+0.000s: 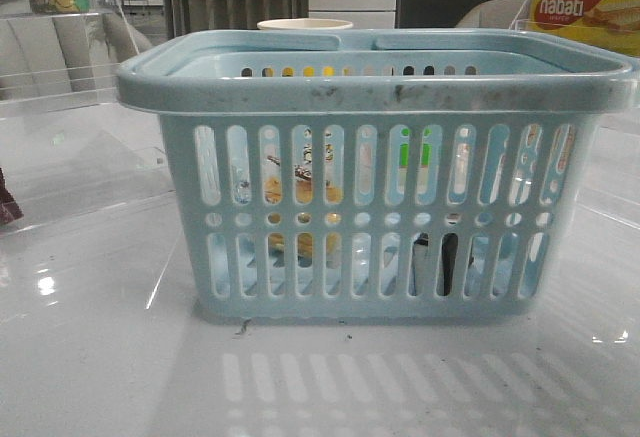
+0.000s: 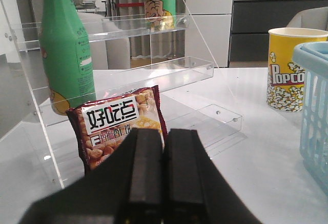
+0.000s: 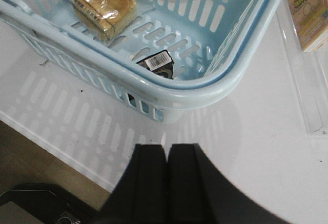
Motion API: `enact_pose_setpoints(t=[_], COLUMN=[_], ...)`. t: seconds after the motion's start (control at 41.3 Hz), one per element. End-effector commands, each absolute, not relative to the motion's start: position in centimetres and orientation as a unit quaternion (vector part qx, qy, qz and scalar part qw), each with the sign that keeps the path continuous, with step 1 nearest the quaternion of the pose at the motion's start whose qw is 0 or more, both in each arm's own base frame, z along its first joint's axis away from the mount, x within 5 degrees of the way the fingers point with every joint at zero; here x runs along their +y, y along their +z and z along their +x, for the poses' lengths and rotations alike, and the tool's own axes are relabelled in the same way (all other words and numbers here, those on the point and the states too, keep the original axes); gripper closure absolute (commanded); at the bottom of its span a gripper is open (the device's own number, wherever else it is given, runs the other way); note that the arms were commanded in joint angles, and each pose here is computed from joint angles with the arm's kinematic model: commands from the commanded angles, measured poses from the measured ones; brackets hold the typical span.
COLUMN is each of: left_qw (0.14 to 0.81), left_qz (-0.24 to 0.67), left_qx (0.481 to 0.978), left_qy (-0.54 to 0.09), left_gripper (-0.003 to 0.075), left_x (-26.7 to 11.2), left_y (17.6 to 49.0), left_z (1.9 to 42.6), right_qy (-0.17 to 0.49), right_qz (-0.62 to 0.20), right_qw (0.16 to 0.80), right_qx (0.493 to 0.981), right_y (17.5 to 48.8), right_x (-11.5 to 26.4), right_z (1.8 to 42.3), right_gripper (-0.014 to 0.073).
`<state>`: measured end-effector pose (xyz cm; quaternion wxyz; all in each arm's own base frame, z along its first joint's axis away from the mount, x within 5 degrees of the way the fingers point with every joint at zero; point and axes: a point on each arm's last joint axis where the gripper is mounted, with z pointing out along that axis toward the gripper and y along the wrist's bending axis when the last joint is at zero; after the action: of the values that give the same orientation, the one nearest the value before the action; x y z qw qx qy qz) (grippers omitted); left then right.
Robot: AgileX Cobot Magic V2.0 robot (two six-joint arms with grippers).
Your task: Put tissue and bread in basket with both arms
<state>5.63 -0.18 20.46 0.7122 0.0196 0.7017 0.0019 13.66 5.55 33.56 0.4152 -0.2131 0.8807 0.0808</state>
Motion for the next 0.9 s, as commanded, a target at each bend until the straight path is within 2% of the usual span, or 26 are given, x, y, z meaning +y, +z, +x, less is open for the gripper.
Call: enact_pose_setpoints(t=[0.0, 0.703, 0.872], left_qw=[0.75, 0.75, 0.75], left_qz=[0.013, 0.013, 0.013], left_qx=[0.661, 0.661, 0.661], left_qy=[-0.001, -0.001, -0.001], left_gripper=[0.0629, 0.0629, 0.0629], left_x=[-0.1, -0.1, -0.1], left_y=[21.4, 21.4, 21.4], left_z=[5.4, 5.4, 5.4], right_qy=[0.085, 0.086, 0.065], right_qz=[-0.207, -0.207, -0.168], right_qw=[0.456, 0.456, 0.521], right_qx=[0.861, 0.861, 0.834], right_y=[35.0, 34.8, 34.8], right_x=[5.6, 5.6, 4.0], right_z=[13.8, 13.8, 12.7], right_gripper=[0.0567, 0.0567, 0.0567])
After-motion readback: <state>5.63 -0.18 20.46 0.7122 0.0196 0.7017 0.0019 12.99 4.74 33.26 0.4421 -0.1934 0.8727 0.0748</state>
